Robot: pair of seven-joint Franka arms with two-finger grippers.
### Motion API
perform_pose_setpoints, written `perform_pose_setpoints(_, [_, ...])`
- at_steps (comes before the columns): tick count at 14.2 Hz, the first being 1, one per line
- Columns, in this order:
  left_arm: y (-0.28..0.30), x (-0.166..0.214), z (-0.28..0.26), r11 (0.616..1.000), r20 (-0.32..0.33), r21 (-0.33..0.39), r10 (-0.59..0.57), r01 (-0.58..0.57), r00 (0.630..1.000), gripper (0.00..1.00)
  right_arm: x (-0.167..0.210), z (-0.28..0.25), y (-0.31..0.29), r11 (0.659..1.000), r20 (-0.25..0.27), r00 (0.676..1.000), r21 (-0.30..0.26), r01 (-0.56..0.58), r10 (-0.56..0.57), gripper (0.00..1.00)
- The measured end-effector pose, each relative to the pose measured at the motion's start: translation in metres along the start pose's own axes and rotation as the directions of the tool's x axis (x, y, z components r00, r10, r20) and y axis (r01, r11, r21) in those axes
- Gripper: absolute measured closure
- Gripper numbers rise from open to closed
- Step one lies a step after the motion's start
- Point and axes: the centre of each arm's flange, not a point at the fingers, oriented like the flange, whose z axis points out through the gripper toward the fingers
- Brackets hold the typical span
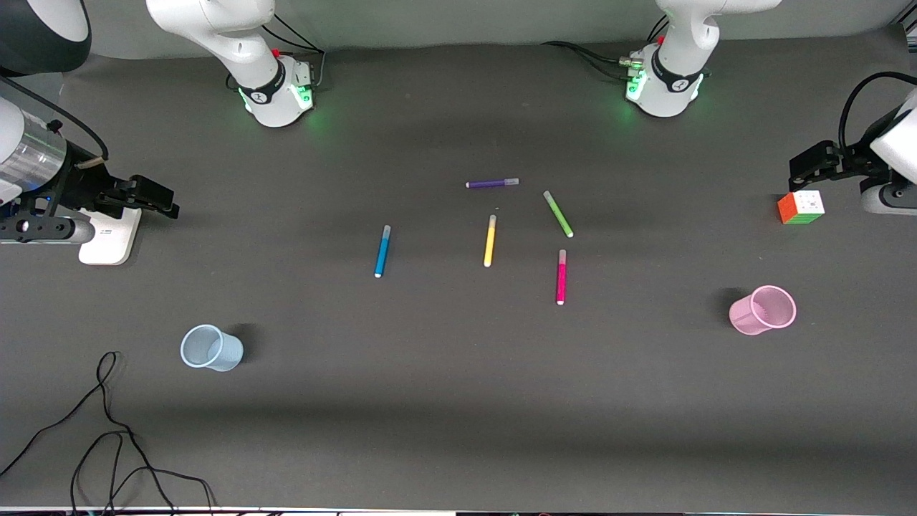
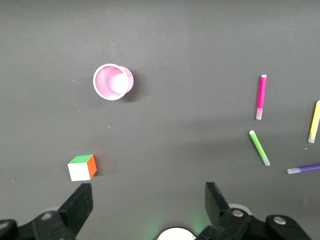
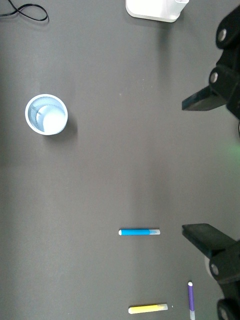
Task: Place pink and blue markers in matching cups
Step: 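Reach the right gripper down to the blue marker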
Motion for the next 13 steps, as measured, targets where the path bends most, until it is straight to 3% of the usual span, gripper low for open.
perform_pose_setpoints(5, [0.002,0.000,0.000,1.000,0.005,-0.001,0.003,-0.003,1.000,0.00,0.004,0.009,-0.002,1.000,0.017,1.000,-0.003,0.004,-0.003,0.00])
perform_pose_setpoints(13, [0.001,-0.001,0.001,1.000,0.005,-0.003,0.001,-0.001,1.000,0.00,0.034,0.054,-0.048,0.999,0.091,0.995,-0.006,0.052,-0.051,0.00])
